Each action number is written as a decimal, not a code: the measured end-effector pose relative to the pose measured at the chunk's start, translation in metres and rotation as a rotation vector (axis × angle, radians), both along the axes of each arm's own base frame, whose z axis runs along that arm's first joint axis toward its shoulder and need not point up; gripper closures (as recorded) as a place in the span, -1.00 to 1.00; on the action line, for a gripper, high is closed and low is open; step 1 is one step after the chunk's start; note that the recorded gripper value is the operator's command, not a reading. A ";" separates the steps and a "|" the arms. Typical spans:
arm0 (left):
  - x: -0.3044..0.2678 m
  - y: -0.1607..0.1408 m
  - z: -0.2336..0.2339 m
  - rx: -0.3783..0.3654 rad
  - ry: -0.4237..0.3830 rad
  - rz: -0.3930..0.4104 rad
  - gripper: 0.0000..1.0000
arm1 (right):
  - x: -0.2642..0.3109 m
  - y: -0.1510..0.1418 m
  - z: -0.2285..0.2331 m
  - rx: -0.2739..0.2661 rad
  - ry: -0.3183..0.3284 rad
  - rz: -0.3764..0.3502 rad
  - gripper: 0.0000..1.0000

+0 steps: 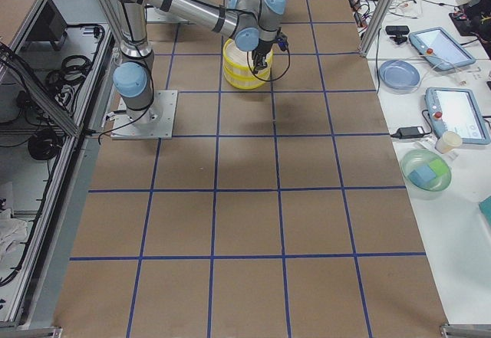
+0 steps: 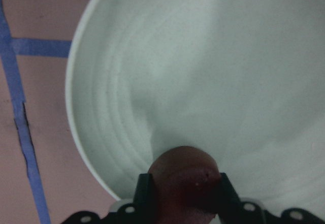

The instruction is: Stack buns with steamer

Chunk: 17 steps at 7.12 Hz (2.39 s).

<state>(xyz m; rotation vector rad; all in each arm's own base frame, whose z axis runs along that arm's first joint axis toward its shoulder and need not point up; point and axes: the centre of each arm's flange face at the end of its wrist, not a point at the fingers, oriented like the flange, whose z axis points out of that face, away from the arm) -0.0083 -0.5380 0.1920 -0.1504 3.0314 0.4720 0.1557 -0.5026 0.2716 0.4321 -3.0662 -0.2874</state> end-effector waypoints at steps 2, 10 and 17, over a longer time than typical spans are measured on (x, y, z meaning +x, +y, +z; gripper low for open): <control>0.001 -0.014 0.025 -0.056 -0.016 -0.022 1.00 | 0.000 0.001 -0.001 0.006 0.003 0.000 0.02; -0.146 0.027 0.232 -0.290 0.041 0.020 1.00 | 0.005 -0.008 0.134 -0.123 -0.043 -0.085 -0.98; -0.408 0.111 0.170 -0.390 0.077 0.261 0.42 | 0.002 0.033 0.295 -0.257 -0.036 -0.314 -1.00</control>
